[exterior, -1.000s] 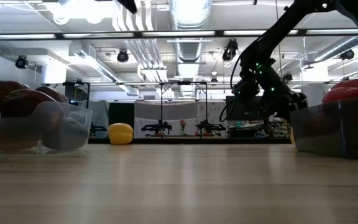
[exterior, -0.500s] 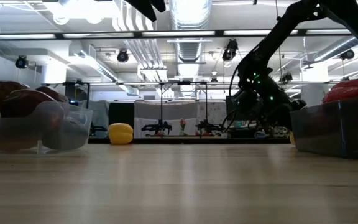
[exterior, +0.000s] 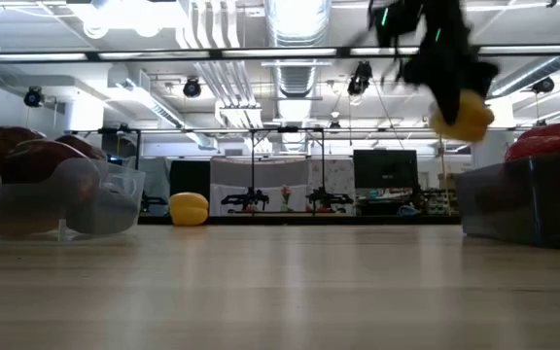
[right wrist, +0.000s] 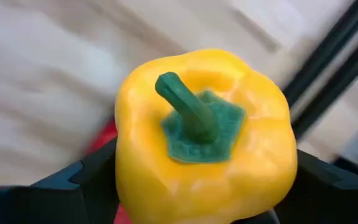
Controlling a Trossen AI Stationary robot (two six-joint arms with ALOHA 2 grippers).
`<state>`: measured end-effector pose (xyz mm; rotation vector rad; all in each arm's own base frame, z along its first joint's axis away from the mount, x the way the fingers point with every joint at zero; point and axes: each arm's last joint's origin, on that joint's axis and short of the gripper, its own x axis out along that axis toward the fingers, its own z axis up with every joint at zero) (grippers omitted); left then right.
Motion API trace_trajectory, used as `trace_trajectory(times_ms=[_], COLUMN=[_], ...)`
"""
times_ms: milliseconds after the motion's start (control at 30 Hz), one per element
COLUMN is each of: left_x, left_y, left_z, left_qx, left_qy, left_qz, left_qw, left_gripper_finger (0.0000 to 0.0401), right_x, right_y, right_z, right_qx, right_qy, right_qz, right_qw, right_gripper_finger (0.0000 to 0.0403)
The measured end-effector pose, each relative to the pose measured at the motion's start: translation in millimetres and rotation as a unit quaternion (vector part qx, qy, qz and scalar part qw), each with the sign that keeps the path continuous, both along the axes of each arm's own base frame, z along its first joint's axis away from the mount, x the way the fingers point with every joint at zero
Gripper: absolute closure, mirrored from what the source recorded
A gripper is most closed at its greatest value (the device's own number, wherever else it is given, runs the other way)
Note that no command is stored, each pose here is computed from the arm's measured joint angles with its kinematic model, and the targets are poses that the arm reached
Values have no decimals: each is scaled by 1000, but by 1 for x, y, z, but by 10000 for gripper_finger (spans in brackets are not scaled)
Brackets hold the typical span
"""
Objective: Sort produce into baskets
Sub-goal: Put the right yellow bell pepper in the bottom black bin
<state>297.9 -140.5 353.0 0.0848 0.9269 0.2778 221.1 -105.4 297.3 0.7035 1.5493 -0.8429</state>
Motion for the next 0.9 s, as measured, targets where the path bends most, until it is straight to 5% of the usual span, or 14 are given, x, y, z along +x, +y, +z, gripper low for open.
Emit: trace_trajectory(times_ms=[133,300,600,900], left_x=[-22,-45,-51,-57], left_y=[-37,-57,-71,-53], left_z=[-11,-13,-8,8], left_qx=[35,102,33,-62], left_qy=[5,18,-2,-54], left_qz=[-59,-110,-138,-7], left_qw=[998,989,990,997], left_gripper_finger=[75,75,75,75], right_x=[-8,-19,-45,-35], right_y=[79,173,300,358], right_z=[31,35,5,-49], right_qx=[-27,-10,32,8], right_qy=[-85,-126,-140,-147], right_qz=[-35,-13,30,139], right_qw=[995,992,989,979], right_gripper_finger=[99,99,99,99])
